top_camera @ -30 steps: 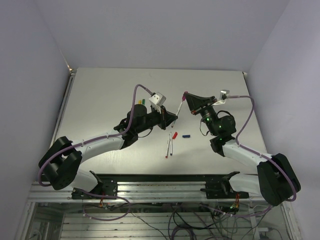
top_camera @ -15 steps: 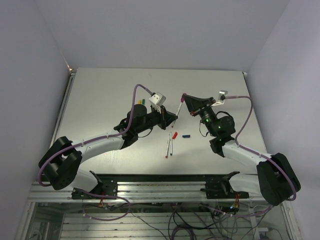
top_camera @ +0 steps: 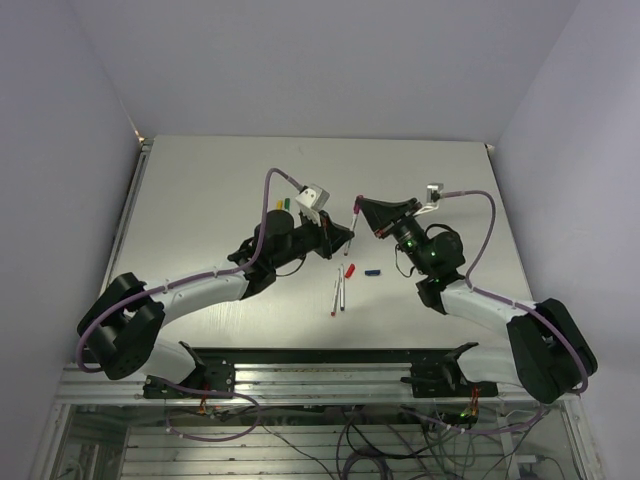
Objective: Insert the pens into the pen caps
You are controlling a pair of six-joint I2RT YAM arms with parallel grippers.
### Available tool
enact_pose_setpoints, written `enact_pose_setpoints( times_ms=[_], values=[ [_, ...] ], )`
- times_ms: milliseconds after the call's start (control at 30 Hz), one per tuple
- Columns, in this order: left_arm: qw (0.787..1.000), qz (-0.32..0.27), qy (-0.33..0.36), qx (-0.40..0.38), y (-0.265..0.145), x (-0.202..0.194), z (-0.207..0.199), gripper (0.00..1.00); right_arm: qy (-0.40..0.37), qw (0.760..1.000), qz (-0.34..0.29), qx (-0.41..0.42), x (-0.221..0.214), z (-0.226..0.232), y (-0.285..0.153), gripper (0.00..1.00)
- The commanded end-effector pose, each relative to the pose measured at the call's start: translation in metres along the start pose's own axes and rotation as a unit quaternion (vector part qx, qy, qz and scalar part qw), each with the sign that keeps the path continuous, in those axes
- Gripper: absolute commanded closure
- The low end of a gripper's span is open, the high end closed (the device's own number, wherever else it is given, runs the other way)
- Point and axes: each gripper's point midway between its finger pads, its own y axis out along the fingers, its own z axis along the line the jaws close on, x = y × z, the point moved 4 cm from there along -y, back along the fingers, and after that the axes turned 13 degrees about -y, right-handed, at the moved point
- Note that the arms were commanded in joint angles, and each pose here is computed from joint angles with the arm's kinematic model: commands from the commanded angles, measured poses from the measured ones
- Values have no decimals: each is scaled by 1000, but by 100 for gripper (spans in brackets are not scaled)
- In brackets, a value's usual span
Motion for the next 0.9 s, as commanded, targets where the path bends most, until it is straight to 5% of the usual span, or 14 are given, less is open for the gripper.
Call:
enact_pose_setpoints(
  times_ms=[0,867],
  values=[
    [997,-69,-6,-24,2,29,-17,93,18,996,88,30,-40,10,-10,100],
    [976,-215,-24,28,-37,89,5,93,-36,969,243,25,-122,22,-19,100]
  ],
)
